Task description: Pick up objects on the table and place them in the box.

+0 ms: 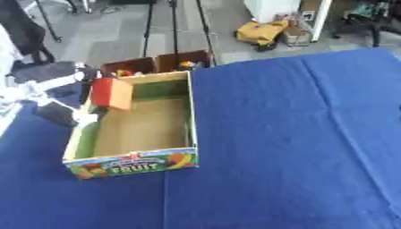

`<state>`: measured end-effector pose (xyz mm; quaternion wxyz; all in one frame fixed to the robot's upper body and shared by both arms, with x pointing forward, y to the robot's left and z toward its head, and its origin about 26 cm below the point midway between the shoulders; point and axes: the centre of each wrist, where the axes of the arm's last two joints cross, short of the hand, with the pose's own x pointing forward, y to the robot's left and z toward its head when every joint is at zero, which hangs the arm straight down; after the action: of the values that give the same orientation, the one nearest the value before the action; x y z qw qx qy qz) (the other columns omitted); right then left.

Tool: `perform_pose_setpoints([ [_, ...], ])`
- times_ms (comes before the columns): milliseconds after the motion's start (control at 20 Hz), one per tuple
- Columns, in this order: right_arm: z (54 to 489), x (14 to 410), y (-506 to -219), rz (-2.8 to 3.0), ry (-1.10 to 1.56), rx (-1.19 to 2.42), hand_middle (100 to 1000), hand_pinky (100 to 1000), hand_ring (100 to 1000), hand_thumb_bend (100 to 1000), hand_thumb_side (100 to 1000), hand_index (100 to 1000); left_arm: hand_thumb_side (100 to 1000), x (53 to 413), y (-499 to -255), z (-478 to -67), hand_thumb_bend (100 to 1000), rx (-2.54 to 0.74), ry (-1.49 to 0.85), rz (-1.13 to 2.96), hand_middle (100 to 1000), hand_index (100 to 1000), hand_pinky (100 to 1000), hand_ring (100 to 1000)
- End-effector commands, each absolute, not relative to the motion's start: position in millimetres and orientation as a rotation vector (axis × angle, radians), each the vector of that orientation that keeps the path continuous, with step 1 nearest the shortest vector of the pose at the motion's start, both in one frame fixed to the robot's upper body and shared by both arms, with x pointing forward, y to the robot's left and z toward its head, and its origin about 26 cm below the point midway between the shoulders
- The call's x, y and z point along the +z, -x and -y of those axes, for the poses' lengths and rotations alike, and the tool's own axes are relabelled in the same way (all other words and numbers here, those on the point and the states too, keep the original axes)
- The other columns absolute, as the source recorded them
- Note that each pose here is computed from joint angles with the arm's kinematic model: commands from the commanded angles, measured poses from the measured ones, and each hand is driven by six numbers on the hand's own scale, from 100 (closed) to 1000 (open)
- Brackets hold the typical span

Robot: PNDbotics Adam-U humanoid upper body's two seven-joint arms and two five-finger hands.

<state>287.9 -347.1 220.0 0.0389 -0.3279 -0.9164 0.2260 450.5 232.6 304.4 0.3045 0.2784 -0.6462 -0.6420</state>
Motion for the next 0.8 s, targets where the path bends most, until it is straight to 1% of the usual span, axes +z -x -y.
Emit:
perform_pose_setpoints([
  [50,345.9,231.4,-285.7,2.843,1.012,0.728,458,679,760,387,1000,685,247,306.3,-458.6,-230.3,100,-1.705,-0.771,1.710,424,584,100,398],
  [200,345.4,231.9,-286.0,2.847,1.007,0.727,457,681,762,388,1000,685,245,296.3,-466.1,-230.2,100,-1.717,-0.783,1.670,438,597,100,416],
  [250,345.3,232.0,-286.1,2.848,1.005,0.727,456,681,762,388,1000,685,221,293.2,-468.2,-230.6,100,-1.722,-0.787,1.653,447,604,100,426],
  [300,345.1,232.1,-286.2,2.849,1.003,0.728,456,681,762,389,1000,685,244,290.3,-469.9,-230.9,100,-1.728,-0.791,1.638,466,622,100,446],
  [400,344.8,232.2,-286.3,2.850,1.001,0.728,455,682,763,389,1000,685,244,285.2,-472.7,-230.7,100,-1.744,-0.791,1.615,501,654,109,471],
  [450,344.8,232.3,-286.3,2.850,1.001,0.728,455,682,763,389,1000,685,244,282.8,-473.7,-230.4,100,-1.756,-0.787,1.603,548,695,134,492],
  [550,344.9,232.3,-286.3,2.850,1.001,0.726,455,682,763,389,1000,685,300,278.9,-475.4,-229.9,100,-1.798,-0.771,1.566,644,794,206,546],
  [650,345.1,232.0,-286.2,2.849,1.001,0.723,454,683,764,390,1000,685,427,277.8,-475.8,-229.8,100,-1.836,-0.761,1.544,811,955,399,707],
  [700,345.1,231.8,-286.2,2.847,1.002,0.723,454,683,764,390,1000,685,466,277.7,-475.7,-229.6,100,-1.854,-0.759,1.537,843,990,442,739],
  [800,345.2,231.3,-286.0,2.844,1.002,0.722,453,684,765,390,1000,685,587,278.3,-475.0,-229.0,100,-1.884,-0.758,1.536,937,1000,555,825],
])
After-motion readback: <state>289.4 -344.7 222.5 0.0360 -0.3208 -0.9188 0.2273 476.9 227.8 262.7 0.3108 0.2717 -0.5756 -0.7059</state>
